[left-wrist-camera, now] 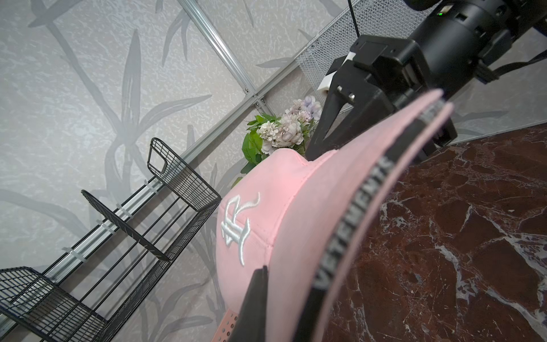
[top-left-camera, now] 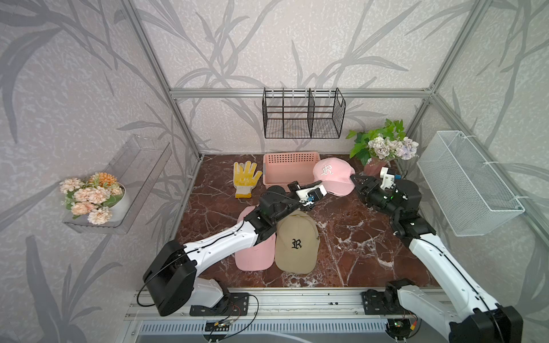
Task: Turn the baseball cap inside out
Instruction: Place the baseball cap at the center of the board, then reset both arms
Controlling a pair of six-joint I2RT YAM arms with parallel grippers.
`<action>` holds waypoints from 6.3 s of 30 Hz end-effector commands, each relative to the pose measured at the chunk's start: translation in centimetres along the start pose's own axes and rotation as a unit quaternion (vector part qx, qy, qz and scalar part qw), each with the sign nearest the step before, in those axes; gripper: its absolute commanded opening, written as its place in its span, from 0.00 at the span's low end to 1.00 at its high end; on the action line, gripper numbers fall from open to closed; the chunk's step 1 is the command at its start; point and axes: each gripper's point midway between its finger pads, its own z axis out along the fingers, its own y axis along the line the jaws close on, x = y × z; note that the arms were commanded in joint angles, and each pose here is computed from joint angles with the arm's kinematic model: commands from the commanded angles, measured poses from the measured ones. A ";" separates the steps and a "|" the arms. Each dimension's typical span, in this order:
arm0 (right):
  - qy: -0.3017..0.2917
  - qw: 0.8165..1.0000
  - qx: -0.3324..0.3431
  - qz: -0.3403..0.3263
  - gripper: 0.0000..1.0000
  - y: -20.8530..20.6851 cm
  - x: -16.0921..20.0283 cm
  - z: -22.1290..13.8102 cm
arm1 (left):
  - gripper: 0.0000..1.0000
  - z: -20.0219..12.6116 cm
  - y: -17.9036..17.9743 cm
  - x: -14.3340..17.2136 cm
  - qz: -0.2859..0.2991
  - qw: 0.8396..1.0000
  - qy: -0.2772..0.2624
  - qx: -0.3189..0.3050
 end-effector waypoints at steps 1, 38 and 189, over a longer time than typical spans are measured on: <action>0.001 1.000 -0.016 -0.001 0.37 0.4 -0.1 0.0 | 0.00 0.2 0.6 -1.3 0.015 0.999 -0.024 -0.021; 0.122 0.957 -0.084 -0.248 0.00 -5.8 5.9 -1.8 | 0.84 -11.0 -3.0 -0.5 -0.112 0.993 -0.021 0.011; -0.218 0.781 0.349 -0.469 0.99 -24.0 -10.8 -2.8 | 1.00 -27.1 10.2 30.4 -0.302 0.820 0.194 -0.445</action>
